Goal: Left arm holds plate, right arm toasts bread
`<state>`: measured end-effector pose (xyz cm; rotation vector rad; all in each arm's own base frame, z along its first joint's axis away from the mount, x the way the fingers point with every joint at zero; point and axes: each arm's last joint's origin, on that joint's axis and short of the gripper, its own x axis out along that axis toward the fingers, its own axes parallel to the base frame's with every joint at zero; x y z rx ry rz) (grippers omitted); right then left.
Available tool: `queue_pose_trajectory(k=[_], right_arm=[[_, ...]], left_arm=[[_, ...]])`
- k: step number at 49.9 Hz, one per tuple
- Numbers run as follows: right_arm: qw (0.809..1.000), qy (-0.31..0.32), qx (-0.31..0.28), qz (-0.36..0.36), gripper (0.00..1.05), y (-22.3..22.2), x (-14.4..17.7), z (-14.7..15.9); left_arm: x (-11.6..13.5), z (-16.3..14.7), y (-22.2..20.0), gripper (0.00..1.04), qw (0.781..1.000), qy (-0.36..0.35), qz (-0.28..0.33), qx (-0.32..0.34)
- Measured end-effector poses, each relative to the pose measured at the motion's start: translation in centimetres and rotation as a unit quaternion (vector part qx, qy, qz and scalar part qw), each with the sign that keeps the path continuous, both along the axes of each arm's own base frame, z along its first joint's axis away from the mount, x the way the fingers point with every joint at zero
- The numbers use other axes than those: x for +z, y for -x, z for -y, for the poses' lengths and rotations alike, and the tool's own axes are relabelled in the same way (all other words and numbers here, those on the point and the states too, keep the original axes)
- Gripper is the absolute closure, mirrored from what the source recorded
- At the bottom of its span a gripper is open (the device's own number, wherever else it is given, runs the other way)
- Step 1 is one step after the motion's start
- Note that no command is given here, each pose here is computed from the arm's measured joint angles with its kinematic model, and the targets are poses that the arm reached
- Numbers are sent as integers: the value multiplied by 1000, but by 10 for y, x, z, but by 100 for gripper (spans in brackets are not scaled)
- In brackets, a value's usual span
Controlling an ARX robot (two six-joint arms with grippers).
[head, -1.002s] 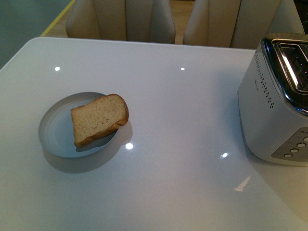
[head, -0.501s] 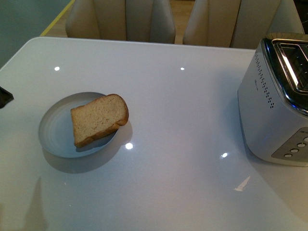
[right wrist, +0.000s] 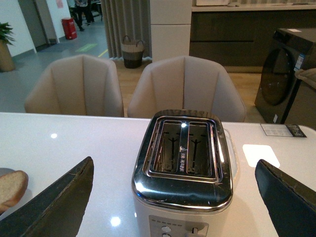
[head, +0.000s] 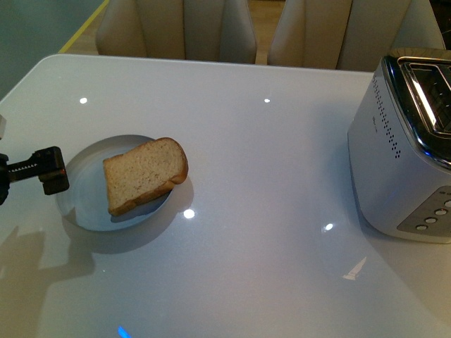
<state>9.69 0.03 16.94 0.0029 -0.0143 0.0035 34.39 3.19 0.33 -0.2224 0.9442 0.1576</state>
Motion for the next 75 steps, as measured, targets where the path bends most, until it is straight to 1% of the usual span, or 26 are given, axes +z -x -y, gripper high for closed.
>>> queue_pose_trajectory(k=[6, 17, 22, 23, 30, 33, 38, 44, 47, 56, 63, 71, 75], right_arm=[[1000, 0, 0, 0, 9, 0, 0, 0], [1000, 0, 0, 0, 9, 0, 0, 0], [1000, 0, 0, 0, 9, 0, 0, 0], [1000, 0, 0, 0, 9, 0, 0, 0], [1000, 0, 0, 0, 9, 0, 0, 0], [1000, 0, 0, 0, 9, 0, 0, 0], [1000, 0, 0, 0, 9, 0, 0, 0], [1000, 0, 0, 0, 9, 0, 0, 0], [1000, 0, 0, 0, 9, 0, 0, 0], [1000, 0, 0, 0, 9, 0, 0, 0], [1000, 0, 0, 0, 9, 0, 0, 0], [1000, 0, 0, 0, 9, 0, 0, 0], [1000, 0, 0, 0, 9, 0, 0, 0]], left_arm=[[-9, 9, -11, 7, 1000, -2, -8, -20], [-17, 24, -25, 7, 999, -3, -8, -44], [-26, 30, -24, 8, 998, 0, -24, -52], [-28, 31, -24, 10, 998, 1, -27, -54], [-34, 34, -22, 38, 997, 17, -47, -57], [-34, 34, -23, 52, 997, 30, -50, -54], [-34, 34, -22, 66, 996, 40, -55, -49], [-35, 30, -21, 92, 995, 76, -62, -26], [-33, 27, -22, 101, 993, 102, -60, -12], [-30, 22, -17, 102, 987, 147, -57, 17], [-25, 21, -10, 102, 985, 160, -57, 26], [-12, 21, -5, 102, 983, 175, -42, 27], [3, 21, -1, 102, 981, 187, -30, 30]])
